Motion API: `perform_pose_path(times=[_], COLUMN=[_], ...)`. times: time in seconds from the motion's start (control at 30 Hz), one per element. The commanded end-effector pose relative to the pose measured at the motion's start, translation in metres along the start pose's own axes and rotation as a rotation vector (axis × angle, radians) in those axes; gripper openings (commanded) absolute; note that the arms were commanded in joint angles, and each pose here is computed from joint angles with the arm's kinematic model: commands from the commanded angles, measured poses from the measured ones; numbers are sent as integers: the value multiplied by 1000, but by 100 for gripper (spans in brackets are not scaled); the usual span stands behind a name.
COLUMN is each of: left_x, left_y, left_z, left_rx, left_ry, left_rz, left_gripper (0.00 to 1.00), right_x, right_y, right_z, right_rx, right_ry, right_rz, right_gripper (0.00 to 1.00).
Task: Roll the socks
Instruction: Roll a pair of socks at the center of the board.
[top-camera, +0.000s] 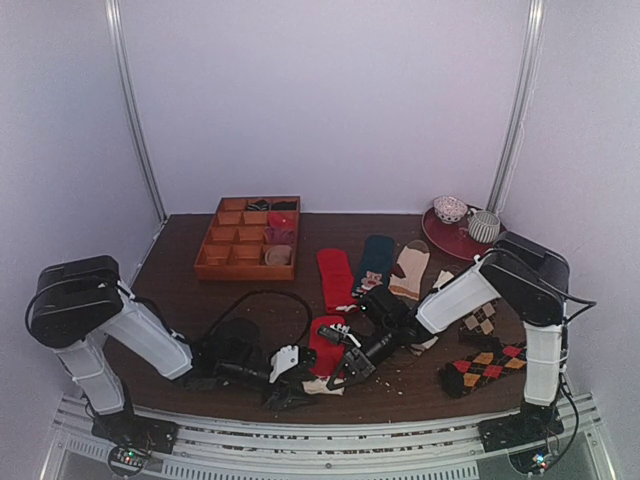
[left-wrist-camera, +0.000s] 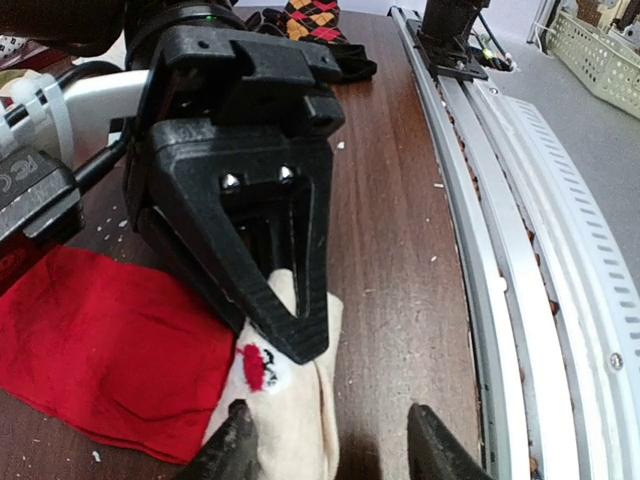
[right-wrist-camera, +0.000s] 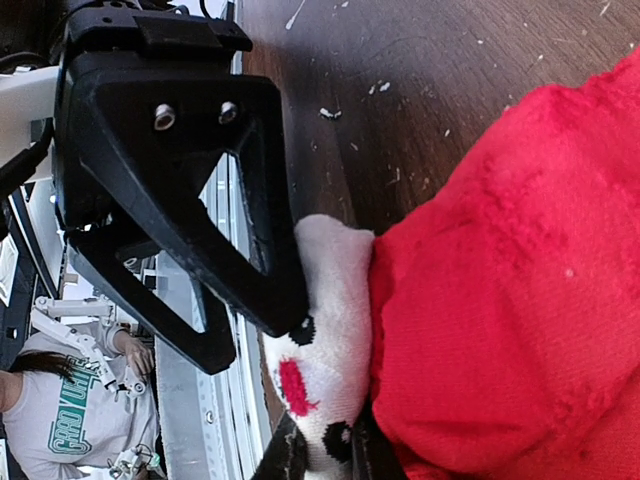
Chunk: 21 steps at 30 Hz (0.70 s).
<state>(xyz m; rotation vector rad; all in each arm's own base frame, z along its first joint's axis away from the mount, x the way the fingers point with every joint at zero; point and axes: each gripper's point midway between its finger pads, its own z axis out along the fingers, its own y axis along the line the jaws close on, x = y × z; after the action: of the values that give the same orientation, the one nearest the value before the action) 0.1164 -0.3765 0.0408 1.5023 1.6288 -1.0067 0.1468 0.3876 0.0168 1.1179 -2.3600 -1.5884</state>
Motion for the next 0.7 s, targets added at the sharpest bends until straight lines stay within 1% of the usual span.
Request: perform_pose_path(times=[0.0,0.13,0.23,0.3,0.43,0.5,0.57,0.67], left_x=[0,17,26,29,19,15,16,21], left_y=[-6,0,3,5,8,13,15,15], left_z=[4,6,8,6,-6,-9,-8,-1], left_rx=[30,-6,-23,-43,-97,-127,-138,-119], left_ry=[-25,16,41,50,8,-1,9,31], left_rz=[-20,-61,-74,-78,-46,-32,-24,-30], left_gripper=[43,41,43,48,59,60,59,48], right_x=[75,76,74,73,73,73,73,72], right_y=[-61,-62,-61,-61,-62,-62,-62,-62], right_z=[4,4,5,5,5,6,6,6], right_rx=[194,189,182,182,183,183,182,183], right_ry=[139,135,127,125,125,126,126,123], right_rz=[282,295,296,299,303,304,304,305], right_gripper=[10,10,10,10,10,10,10,10])
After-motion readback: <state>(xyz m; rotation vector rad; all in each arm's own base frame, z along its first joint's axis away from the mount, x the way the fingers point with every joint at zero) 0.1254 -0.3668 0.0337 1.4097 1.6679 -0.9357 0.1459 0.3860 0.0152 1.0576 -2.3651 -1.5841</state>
